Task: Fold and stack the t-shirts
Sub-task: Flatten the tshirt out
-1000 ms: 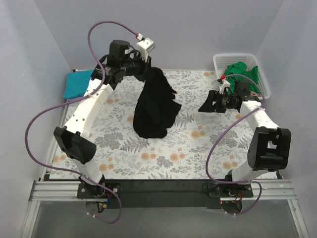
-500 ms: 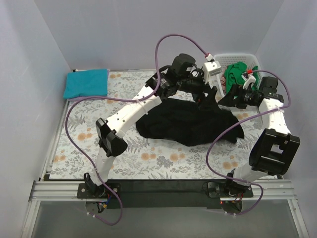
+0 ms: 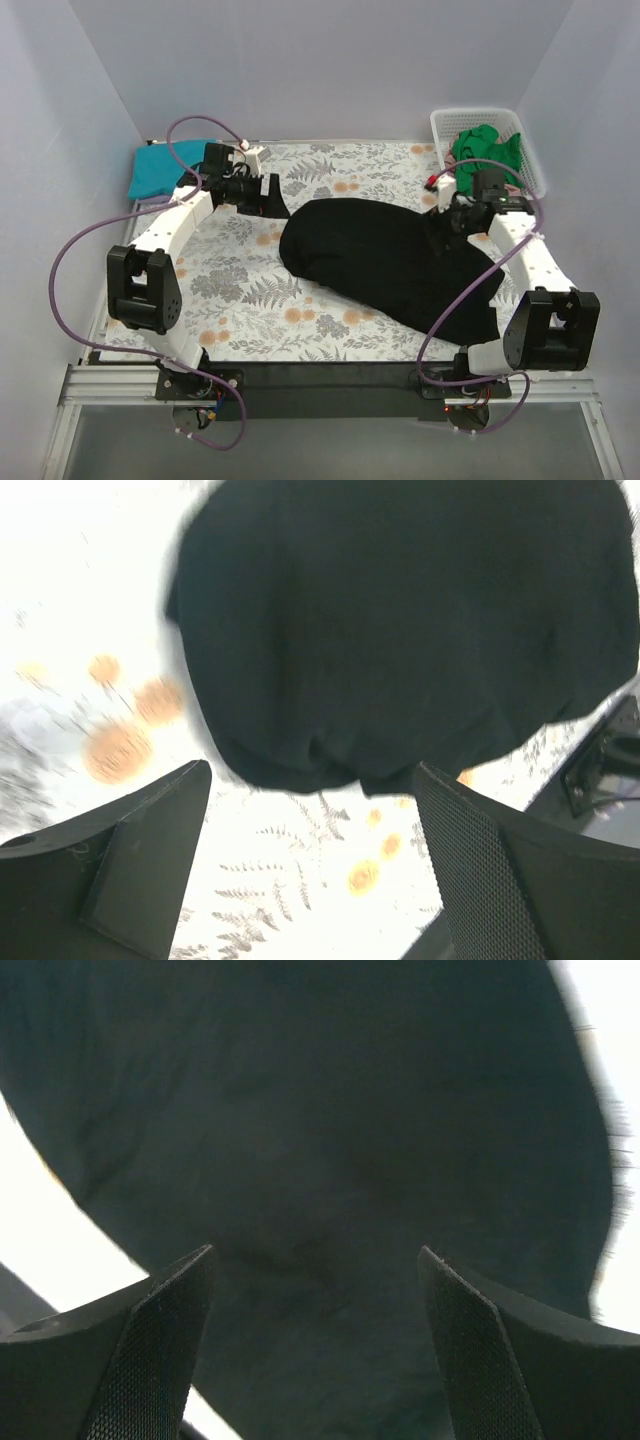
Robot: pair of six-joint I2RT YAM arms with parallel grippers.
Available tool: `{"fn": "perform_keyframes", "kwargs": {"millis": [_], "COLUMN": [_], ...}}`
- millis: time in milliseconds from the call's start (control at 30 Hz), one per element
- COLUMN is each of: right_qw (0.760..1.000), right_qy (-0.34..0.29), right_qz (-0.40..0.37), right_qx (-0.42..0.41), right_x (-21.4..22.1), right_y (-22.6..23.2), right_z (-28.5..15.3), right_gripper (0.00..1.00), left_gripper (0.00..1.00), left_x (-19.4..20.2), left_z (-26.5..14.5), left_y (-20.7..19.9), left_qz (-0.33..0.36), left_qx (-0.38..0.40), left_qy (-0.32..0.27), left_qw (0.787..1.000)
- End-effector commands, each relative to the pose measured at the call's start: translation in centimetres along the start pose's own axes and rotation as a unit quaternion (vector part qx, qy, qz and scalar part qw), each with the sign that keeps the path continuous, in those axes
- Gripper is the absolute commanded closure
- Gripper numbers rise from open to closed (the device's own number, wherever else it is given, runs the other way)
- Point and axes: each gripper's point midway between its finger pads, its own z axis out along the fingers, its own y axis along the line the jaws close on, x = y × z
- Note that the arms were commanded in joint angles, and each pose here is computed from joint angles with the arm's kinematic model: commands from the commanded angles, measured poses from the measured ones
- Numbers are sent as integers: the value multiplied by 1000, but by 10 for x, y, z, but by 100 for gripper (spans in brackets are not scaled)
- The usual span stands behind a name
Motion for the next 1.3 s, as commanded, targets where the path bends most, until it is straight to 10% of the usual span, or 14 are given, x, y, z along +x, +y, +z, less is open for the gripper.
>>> {"fn": "perform_keyframes", "kwargs": {"millis": [0,733,800,1033,1067,1267], "right_qw": [991,926,923,939,942,946], "right_qy": [110,310,316,264,243,188], "right_qz": [-75,-213,-219,-221,-230,-258], "right_qx": [9,-1,-7,5,17,57], "right_x": [51,186,189,133,110,45], "right_y": [19,51,55,55,51,38], "right_z": [10,47,51,61,61,50], "right_gripper": [13,9,19,78,98,99], "left_gripper": [19,30,35,100,100,100], "left_x": [33,133,135,102,91,39], "left_z": [6,66,69,53,42,-34], "left_y": [7,37,34,19,18,46], "left_qz": [-43,-170,-167,-144,-139,-125], "left_qx": [15,40,46,76,73,24], "left_qy": [27,147,150,103,88,17], "left_qw": [999,974,973,981,984,992]}}
